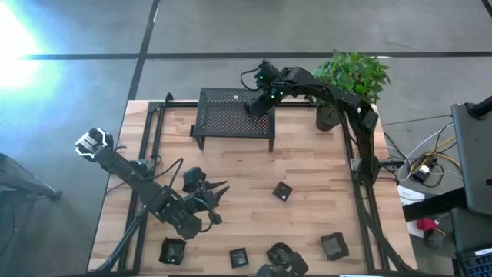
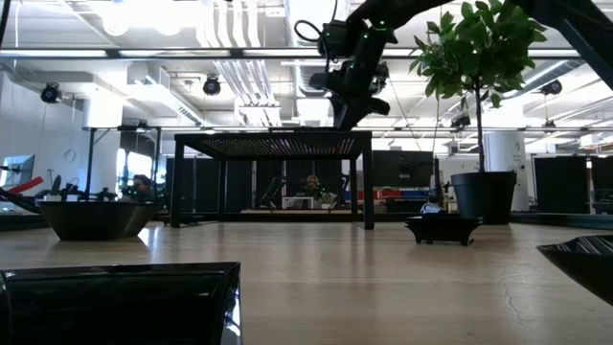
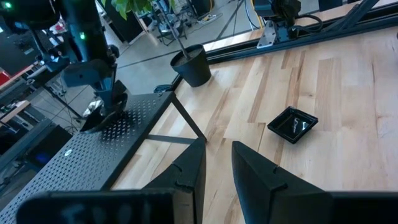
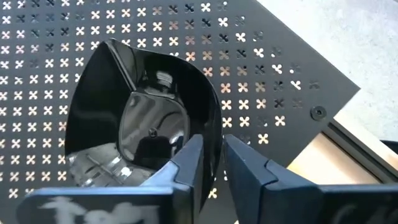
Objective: Pick & Place Mini shaped plates
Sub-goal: Put the stacked black leaf shaped plates on the shelf, then stack the black distorted square plate on top of the other black distorted square plate
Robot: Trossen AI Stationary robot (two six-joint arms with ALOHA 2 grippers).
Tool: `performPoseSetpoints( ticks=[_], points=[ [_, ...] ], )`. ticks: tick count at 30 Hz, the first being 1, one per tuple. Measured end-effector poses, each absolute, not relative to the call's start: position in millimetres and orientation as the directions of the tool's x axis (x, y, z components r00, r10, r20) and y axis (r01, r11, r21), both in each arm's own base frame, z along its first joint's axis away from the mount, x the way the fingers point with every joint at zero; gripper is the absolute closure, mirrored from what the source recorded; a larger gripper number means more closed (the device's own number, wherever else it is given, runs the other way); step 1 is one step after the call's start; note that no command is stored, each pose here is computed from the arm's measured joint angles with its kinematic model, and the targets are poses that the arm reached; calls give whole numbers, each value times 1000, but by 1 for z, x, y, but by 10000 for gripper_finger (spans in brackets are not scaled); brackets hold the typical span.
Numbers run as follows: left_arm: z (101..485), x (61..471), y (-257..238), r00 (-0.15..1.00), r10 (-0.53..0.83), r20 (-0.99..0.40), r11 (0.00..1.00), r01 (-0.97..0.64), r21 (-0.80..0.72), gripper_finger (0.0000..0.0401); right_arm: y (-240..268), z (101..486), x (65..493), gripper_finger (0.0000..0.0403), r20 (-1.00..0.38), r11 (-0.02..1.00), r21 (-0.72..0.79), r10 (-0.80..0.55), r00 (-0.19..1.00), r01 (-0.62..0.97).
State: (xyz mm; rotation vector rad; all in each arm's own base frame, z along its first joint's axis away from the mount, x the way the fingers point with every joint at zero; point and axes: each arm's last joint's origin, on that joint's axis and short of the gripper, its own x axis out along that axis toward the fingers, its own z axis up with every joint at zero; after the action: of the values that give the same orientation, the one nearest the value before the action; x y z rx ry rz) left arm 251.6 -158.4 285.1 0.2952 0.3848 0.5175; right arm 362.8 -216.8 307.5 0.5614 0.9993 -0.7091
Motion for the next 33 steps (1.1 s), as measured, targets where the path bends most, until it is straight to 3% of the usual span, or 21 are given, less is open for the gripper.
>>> performPoseSetpoints(
  ticks=[8,19,29,33],
  points=[
    [285,252,-158,801,530,-280,830,-421,366,323,-215,315,359,313,-889,651,104,-278,363,752],
    [285,252,-158,800,530,-280,830,-421,366,323,-196,370,332,324,-815,670,142,-339,470,729],
    [282,250,-158,800,513,-311,847,-410,339,323,-127,420,314,335,-724,848,73,-317,613,524],
    [278,248,-158,804,452,-386,882,-341,324,323,-88,432,307,335,-699,913,36,-268,663,407]
  ],
)
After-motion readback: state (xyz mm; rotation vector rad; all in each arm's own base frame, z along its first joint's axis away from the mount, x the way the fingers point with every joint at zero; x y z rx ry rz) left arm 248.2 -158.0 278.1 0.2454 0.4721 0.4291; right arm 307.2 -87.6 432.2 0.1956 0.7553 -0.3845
